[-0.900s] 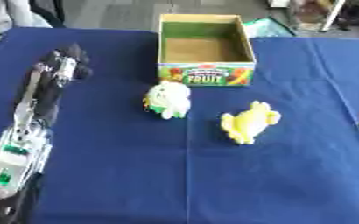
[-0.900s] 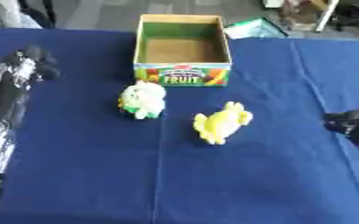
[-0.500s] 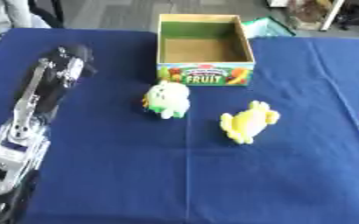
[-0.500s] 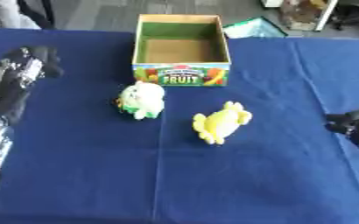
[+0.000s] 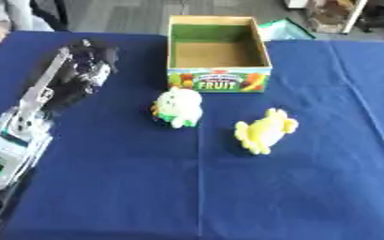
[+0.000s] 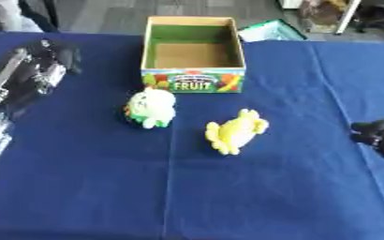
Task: Pick up objects on the table and place them in the box.
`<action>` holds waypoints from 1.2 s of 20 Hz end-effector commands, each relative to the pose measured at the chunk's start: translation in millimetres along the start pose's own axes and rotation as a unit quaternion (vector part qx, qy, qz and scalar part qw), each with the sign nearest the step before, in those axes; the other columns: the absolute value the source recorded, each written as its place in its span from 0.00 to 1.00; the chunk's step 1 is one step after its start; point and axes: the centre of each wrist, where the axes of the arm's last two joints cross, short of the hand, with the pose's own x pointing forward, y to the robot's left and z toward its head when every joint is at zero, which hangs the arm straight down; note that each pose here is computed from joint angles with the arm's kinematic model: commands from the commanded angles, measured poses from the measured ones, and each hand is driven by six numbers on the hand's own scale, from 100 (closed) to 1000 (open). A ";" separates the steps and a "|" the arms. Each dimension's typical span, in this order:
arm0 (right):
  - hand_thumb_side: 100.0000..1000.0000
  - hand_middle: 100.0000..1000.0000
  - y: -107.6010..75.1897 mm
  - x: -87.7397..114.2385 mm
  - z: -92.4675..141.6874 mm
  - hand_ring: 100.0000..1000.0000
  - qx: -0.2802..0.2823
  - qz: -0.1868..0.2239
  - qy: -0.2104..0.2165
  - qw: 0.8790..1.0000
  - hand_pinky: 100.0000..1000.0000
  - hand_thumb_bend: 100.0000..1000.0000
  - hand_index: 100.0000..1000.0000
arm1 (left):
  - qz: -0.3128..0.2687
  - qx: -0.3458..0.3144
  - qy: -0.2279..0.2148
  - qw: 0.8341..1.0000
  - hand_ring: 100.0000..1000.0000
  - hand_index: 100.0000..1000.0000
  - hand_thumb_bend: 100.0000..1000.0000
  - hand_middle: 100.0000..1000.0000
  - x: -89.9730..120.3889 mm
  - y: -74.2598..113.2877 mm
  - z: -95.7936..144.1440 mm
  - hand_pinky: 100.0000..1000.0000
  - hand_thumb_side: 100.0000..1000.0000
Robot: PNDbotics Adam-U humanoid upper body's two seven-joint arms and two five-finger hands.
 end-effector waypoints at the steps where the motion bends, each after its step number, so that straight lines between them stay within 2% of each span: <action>1: 0.24 0.54 -3.0 9.0 -2.2 0.79 0.010 0.018 -0.004 1.000 0.81 0.00 0.66 | -0.050 -0.043 -0.006 0.998 0.54 0.68 0.02 0.54 6.2 11.0 -10.3 0.63 0.39; 5: 0.24 0.54 -2.5 8.4 -2.1 0.79 0.011 0.017 -0.003 1.000 0.81 0.00 0.66 | -0.099 -0.094 -0.005 0.991 0.55 0.70 0.05 0.56 4.6 14.4 -24.7 0.64 0.32; 8: 0.24 0.54 -2.2 7.8 -1.8 0.79 0.012 0.016 -0.001 1.000 0.81 0.00 0.66 | -0.134 -0.136 -0.002 0.982 0.57 0.71 0.10 0.57 1.3 14.4 -34.6 0.65 0.28; 14: 0.24 0.54 -0.9 7.1 -2.7 0.79 0.016 0.014 0.000 1.000 0.81 0.00 0.66 | -0.187 -0.194 0.004 0.963 0.60 0.72 0.17 0.60 -10.0 3.0 -54.5 0.66 0.16; 24: 0.24 0.53 -0.2 6.3 -2.5 0.79 0.016 0.012 0.000 1.000 0.81 0.00 0.66 | -0.256 -0.250 0.032 0.933 0.62 0.74 0.41 0.63 -52.1 -22.6 -78.0 0.67 0.09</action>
